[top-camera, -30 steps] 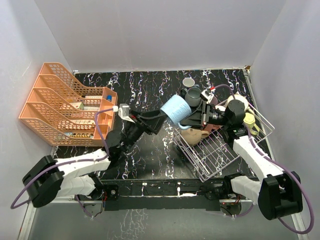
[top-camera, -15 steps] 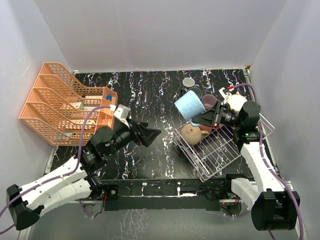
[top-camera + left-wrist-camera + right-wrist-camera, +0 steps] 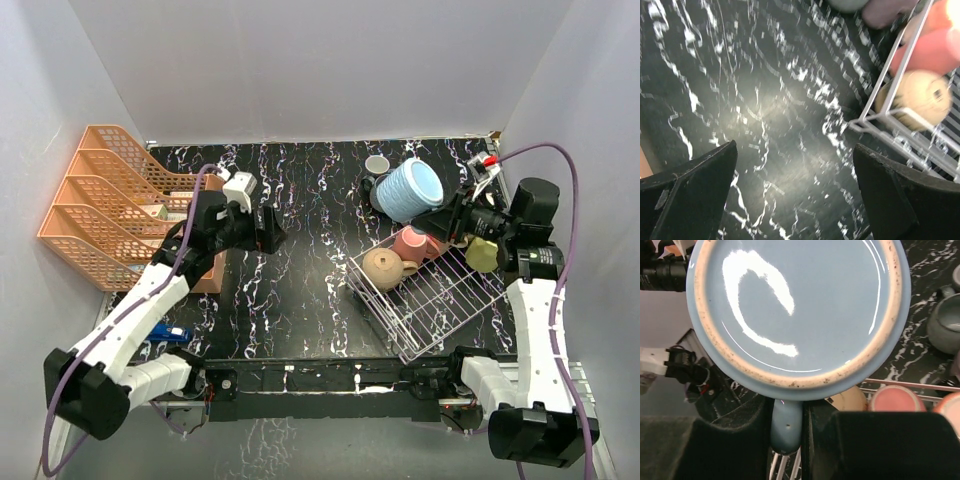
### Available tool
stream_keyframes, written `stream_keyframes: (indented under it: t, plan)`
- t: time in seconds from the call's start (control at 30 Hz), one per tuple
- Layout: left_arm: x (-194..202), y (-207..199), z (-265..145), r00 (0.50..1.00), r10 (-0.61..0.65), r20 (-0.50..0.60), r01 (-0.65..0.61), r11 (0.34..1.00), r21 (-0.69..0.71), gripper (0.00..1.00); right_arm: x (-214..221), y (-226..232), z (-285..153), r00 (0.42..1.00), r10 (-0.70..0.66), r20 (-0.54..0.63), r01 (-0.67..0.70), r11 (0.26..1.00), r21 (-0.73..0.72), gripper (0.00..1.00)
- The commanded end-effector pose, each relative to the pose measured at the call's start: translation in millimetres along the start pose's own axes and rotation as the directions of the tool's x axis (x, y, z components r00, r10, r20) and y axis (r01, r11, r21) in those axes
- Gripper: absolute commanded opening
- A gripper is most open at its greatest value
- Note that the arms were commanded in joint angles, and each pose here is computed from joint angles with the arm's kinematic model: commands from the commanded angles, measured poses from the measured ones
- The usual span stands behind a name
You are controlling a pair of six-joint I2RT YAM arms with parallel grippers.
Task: Load the cups into the dish rack
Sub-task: Turn the cup upside down in the dish rack.
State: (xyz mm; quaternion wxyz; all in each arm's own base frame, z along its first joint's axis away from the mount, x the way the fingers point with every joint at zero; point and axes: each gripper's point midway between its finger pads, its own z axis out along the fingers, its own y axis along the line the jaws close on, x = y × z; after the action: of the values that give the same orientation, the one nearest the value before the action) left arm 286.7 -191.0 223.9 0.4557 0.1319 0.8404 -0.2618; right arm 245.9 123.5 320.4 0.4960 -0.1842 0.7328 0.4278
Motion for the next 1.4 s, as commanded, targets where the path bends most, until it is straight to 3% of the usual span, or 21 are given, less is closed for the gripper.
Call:
stream_keyframes:
  t: [0.0, 0.17, 0.8, 1.1, 1.37]
  plan:
    - [45, 9, 7, 0.991, 0.046, -0.125, -0.037, 0.996, 0.077, 0.97, -20, -7, -20, 0.957, -0.286, -0.053, 0.290, 0.947, 0.136, 0.08]
    - [75, 29, 5, 0.982, 0.060, -0.180, -0.056, 0.998, 0.027, 0.97, -7, -30, -37, 0.938, -0.305, -0.163, 0.340, 0.901, 0.270, 0.08]
    - [72, 50, -7, 0.985, 0.106, -0.137, -0.118, 0.989, -0.088, 0.97, 40, -83, -83, 0.897, -0.250, -0.363, 0.418, 0.746, 0.518, 0.08]
    - [73, 51, -6, 0.984, 0.106, -0.143, -0.120, 0.989, -0.089, 0.97, 52, -94, -97, 0.866, -0.231, -0.444, 0.465, 0.701, 0.541, 0.08]
    - [74, 51, -6, 0.983, 0.107, -0.147, -0.121, 0.989, -0.090, 0.97, 67, -109, -101, 0.776, -0.288, -0.561, 0.580, 0.677, 0.453, 0.08]
